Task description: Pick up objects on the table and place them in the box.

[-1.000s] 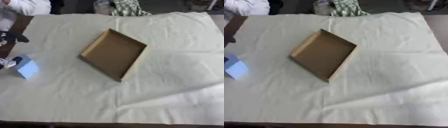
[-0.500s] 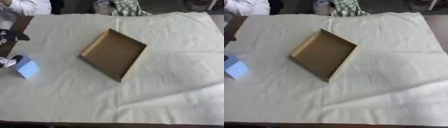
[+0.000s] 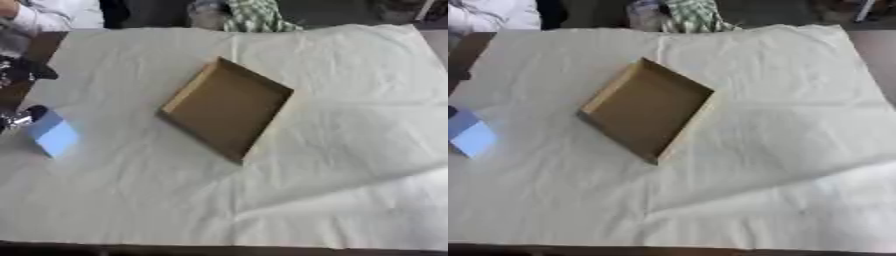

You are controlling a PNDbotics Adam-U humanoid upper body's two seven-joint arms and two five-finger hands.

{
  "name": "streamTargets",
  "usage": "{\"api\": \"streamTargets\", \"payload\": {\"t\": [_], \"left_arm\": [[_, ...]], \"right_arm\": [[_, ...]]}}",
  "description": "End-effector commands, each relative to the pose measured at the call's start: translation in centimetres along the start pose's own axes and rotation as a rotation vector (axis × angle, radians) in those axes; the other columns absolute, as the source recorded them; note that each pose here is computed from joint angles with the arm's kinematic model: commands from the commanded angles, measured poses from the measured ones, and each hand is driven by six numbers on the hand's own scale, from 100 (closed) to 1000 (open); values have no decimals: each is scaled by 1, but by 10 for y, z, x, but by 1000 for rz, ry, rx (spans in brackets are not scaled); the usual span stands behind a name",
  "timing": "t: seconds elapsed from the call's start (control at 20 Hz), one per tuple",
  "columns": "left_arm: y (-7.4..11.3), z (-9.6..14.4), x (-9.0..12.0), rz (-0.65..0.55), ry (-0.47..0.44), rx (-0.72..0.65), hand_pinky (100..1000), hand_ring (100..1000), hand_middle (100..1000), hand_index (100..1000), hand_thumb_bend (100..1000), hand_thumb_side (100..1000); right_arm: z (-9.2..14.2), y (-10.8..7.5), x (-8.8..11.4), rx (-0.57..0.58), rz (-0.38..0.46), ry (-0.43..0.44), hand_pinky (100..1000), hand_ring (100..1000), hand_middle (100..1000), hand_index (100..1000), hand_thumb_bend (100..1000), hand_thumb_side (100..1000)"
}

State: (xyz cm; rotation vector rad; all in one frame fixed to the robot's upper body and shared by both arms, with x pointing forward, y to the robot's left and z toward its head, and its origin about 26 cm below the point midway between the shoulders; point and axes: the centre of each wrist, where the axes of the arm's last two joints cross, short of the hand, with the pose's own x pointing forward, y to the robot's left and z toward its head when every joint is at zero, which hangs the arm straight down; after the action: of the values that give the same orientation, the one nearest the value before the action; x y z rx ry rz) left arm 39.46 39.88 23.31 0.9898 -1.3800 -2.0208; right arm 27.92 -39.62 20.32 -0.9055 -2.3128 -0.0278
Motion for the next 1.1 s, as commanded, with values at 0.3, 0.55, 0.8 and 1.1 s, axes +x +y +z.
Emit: {"api": "streamTargets", "payload": {"t": [0.3, 0.55, 0.8, 1.1], "left_arm": [[23, 2, -3, -127, -142, -71, 854, 889, 901, 1000, 175, 881], [38, -7, 0, -173, -220, -54, 857, 892, 898, 1000, 328, 643], [32, -13, -3, -215, -222, -138, 857, 891, 908, 1000, 413, 487], [20, -21, -4, -239, -228, -217, 865, 897, 917, 1000, 465, 632]], "right_arm": [[-4, -5, 3, -4, 8, -13, 699, 739, 638, 811, 100, 562], [-3, -5, 2, -2, 6, -10, 699, 739, 637, 811, 100, 562], [-3, -5, 2, -4, 6, -9, 699, 739, 637, 811, 100, 562], [-3, -5, 2, -7, 6, -8, 699, 738, 636, 811, 100, 563]]}}
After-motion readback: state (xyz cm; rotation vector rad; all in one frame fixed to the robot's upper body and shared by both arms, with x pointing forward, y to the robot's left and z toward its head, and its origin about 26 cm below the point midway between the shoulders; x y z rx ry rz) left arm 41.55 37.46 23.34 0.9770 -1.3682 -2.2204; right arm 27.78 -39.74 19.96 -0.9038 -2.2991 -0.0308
